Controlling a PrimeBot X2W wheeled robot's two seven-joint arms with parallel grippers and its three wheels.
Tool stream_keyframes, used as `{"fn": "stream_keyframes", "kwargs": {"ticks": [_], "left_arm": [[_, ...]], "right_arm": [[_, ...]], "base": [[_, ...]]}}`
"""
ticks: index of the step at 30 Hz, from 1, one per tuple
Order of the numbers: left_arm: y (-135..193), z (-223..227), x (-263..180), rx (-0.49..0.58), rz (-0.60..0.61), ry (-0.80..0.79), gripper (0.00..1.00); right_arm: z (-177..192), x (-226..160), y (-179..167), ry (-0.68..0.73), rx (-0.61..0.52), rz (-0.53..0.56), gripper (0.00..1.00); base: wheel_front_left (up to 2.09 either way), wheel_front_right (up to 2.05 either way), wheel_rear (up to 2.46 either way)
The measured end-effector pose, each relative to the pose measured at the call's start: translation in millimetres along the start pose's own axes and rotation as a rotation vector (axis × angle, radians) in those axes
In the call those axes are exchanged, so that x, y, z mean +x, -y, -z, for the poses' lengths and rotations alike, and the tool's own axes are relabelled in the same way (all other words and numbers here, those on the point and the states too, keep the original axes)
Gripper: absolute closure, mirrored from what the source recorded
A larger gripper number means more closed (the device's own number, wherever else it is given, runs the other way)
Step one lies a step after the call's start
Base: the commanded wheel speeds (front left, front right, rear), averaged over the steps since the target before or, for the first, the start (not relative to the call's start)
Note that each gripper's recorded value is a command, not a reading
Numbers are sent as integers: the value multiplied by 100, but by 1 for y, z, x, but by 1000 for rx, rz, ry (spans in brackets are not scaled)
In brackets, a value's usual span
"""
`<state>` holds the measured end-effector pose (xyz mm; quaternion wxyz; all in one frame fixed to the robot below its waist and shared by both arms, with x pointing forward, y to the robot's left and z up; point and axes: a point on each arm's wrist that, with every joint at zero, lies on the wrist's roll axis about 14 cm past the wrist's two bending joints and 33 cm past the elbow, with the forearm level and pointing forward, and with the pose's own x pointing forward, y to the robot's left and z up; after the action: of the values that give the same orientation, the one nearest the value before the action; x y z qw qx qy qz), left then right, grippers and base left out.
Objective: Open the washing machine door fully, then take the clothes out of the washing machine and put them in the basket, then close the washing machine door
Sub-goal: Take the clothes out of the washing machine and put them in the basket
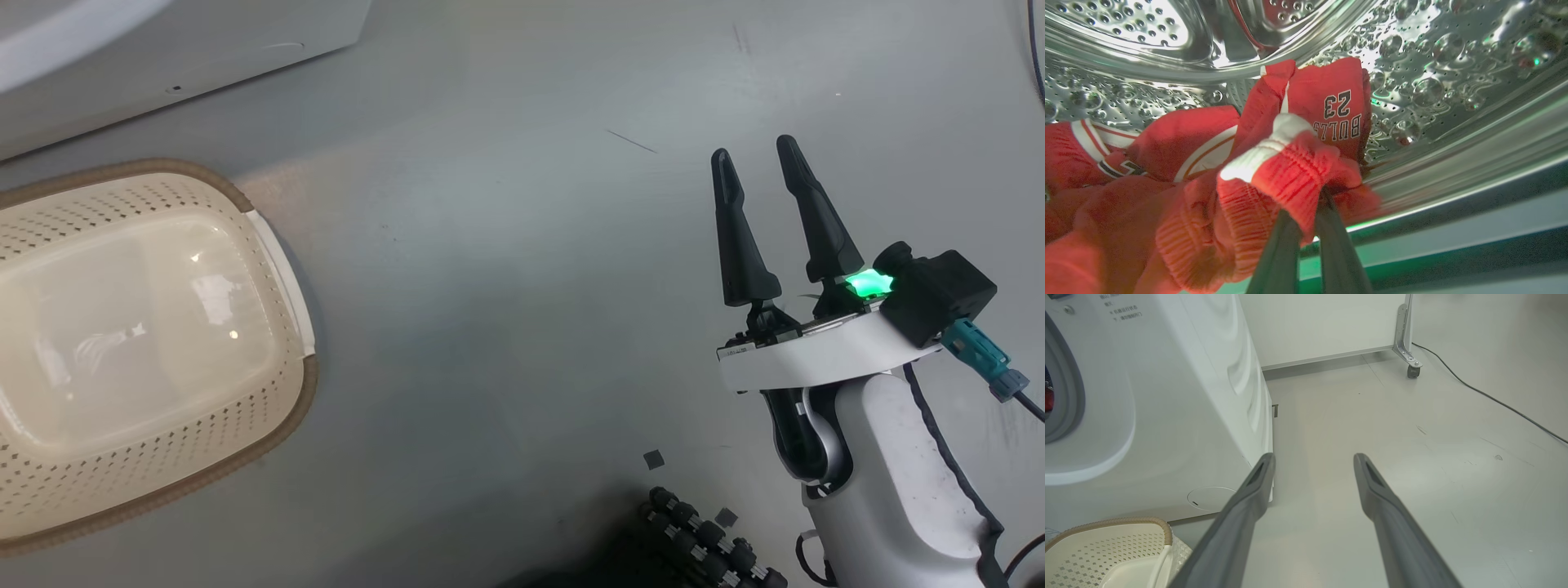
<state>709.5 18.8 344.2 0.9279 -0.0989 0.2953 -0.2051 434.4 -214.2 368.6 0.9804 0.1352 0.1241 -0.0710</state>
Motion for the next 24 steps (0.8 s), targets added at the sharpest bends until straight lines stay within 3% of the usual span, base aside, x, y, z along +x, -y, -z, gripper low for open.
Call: {"fn": "stream_keyframes", "kwargs": {"ticks": [8,24], "left_arm": [[-8,-14,-15,18,-15,107,100],[18,-23,-69,-28,14,382,100]], "right_arm": [[0,5,-8,6,-12,-29,0],[-13,7,-28,46,-47,-97,0]], "base": [[0,0,0],[0,0,0]]}}
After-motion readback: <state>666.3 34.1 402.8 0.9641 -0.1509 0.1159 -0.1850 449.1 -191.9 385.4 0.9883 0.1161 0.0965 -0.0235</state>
